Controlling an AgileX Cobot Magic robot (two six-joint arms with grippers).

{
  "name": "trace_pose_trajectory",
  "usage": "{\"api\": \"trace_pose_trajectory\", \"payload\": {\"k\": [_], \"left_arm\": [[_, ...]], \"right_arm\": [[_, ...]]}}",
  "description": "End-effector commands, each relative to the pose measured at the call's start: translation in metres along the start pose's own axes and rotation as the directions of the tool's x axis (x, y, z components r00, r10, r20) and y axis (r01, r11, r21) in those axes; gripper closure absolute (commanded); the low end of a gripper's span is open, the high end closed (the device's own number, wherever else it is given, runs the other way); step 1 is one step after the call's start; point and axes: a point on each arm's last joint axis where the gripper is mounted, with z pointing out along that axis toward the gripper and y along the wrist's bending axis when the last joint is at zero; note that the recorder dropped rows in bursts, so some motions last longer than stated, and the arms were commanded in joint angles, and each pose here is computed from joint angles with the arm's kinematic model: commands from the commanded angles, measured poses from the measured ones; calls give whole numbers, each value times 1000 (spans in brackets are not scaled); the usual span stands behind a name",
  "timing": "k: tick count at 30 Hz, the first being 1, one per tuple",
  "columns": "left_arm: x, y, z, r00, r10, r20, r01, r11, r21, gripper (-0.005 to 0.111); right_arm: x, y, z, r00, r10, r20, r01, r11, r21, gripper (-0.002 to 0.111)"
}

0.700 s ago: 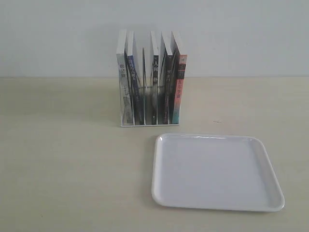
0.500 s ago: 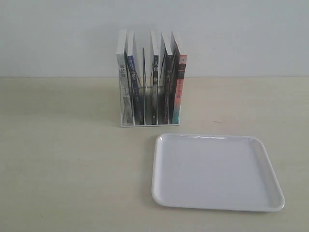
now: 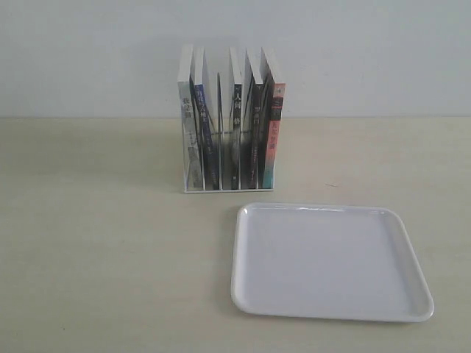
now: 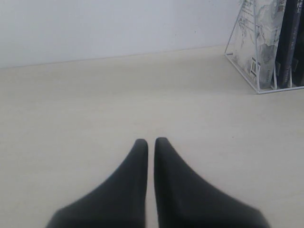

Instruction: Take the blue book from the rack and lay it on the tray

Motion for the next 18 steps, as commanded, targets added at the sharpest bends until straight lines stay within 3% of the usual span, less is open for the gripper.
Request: {"api": "trace_pose_trajectory", "payload": {"k": [1, 12, 18], "left_arm": [[-3, 0, -1, 1000, 1, 22, -1, 1000, -3, 102], [-3, 0, -1, 1000, 1, 22, -1, 1000, -3, 102], [-3, 0, -1, 1000, 1, 22, -1, 1000, -3, 102]], "right_arm": [[-1, 0, 0, 1000, -5, 13, 5, 1000, -1, 108], [-7, 0, -1, 997, -24, 76, 24, 1000, -1, 108], [-24, 1, -4, 964, -22, 266, 24, 1000, -3, 108]]}}
